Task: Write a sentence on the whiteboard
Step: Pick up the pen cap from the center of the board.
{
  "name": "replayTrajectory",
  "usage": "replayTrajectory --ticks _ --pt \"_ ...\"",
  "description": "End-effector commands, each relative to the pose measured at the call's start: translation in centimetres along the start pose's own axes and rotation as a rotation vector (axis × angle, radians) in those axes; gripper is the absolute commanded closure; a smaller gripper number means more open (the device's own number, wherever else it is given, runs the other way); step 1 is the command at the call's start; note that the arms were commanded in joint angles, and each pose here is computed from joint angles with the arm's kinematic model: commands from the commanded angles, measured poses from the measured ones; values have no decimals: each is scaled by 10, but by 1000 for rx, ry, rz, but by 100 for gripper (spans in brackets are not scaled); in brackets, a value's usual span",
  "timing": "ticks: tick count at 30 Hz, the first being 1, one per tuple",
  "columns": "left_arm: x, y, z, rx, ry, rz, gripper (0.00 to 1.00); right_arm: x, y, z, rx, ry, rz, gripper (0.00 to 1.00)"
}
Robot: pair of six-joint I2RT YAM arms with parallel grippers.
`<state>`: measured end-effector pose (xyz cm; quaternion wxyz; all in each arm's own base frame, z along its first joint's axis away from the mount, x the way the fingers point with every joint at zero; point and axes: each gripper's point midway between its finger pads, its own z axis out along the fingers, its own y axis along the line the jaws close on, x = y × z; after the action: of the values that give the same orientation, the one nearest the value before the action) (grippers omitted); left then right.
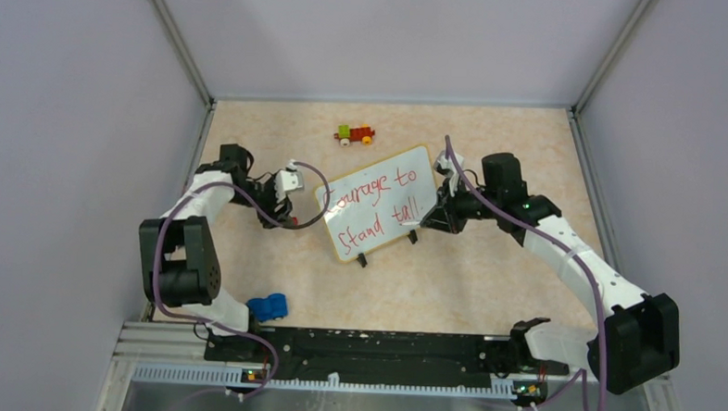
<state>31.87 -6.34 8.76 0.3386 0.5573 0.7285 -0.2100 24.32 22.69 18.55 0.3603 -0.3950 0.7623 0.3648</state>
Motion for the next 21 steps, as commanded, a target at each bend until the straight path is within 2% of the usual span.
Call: replayTrajectory --ticks 1,21 --pt "7 4 7 15 11 70 34 -9 1 -4 -1 -34 -36 100" --pt "30 2 33 54 105 56 39 -6 -2 -2 2 -22 -26 100"
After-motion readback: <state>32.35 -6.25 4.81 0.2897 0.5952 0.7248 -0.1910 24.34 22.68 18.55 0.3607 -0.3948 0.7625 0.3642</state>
